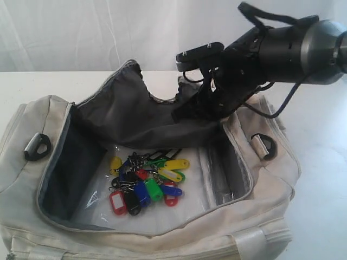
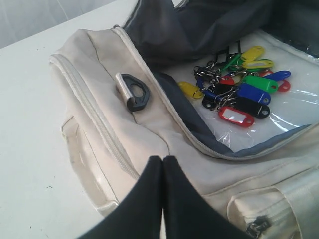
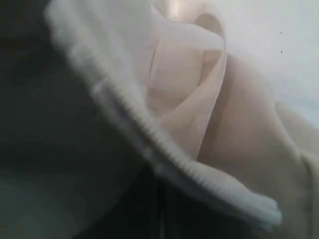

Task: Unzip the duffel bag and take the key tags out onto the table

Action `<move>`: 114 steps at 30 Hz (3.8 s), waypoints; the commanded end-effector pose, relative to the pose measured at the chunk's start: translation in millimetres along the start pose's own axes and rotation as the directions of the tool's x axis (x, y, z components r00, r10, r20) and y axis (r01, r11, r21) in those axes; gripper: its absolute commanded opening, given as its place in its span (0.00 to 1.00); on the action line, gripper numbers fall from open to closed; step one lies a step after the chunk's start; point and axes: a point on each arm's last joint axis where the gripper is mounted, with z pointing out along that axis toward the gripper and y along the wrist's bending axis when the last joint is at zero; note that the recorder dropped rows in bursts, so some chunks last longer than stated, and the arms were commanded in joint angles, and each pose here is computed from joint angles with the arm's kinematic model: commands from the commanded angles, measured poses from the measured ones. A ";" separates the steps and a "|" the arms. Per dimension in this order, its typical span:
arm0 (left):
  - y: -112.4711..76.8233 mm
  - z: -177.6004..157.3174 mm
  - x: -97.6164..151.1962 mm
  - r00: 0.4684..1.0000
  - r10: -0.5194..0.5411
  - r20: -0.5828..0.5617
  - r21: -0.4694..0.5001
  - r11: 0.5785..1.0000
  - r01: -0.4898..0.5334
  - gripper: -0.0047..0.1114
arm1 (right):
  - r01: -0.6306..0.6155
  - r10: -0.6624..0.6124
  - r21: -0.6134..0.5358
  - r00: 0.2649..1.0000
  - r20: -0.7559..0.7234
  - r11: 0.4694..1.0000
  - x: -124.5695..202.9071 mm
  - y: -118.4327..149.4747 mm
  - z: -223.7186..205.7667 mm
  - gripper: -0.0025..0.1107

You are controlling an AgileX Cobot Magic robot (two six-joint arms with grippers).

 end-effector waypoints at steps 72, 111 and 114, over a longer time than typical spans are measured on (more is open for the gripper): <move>-0.5 0.2 1.9 1.000 -0.011 0.000 0.005 1.000 0.011 0.04 | 0.620 -0.749 -0.456 0.636 -0.185 0.639 77.3 146.2 25.8 0.08; -0.5 0.2 1.9 1.000 -0.011 0.000 0.005 1.000 0.011 0.04 | 0.621 -0.617 -0.343 0.775 0.136 0.704 11.6 147.0 -40.4 0.02; -0.5 0.2 1.9 1.000 -0.011 0.000 0.005 1.000 0.011 0.04 | 0.603 -0.597 -0.338 0.791 0.134 0.723 12.9 151.6 -25.3 0.02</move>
